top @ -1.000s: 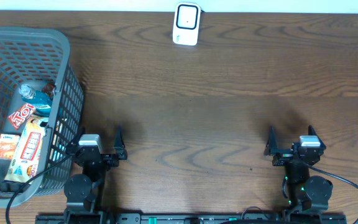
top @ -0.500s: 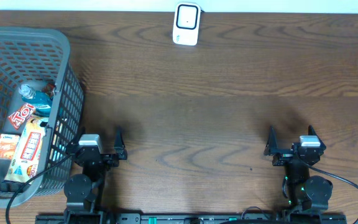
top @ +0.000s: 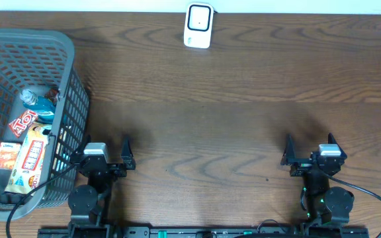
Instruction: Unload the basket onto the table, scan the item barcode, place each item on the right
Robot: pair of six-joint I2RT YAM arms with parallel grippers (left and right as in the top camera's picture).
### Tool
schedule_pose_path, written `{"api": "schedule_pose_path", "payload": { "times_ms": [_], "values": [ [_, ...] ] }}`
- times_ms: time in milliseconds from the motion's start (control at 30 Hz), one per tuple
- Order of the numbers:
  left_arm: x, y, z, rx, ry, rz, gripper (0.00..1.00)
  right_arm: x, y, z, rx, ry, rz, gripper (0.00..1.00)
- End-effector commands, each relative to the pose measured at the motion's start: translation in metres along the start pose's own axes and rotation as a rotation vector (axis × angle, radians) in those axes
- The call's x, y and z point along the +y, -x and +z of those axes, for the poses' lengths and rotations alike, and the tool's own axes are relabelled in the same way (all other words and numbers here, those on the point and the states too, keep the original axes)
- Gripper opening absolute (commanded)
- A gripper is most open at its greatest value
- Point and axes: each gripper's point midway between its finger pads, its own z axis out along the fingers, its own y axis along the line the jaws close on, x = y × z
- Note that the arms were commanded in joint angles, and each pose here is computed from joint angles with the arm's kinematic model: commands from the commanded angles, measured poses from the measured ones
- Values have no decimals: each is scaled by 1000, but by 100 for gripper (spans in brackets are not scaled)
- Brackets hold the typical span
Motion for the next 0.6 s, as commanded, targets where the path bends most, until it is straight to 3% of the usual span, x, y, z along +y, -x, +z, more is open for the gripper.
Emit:
{"api": "schedule_pose_path", "payload": {
  "times_ms": [0, 567],
  "values": [
    [4, -17, 2, 43, 16, 6, 99, 1, -1, 0, 0, 2, 17, 99],
    [5, -16, 2, 39, 22, 5, 99, 1, -1, 0, 0, 3, 17, 99]
  ]
}}
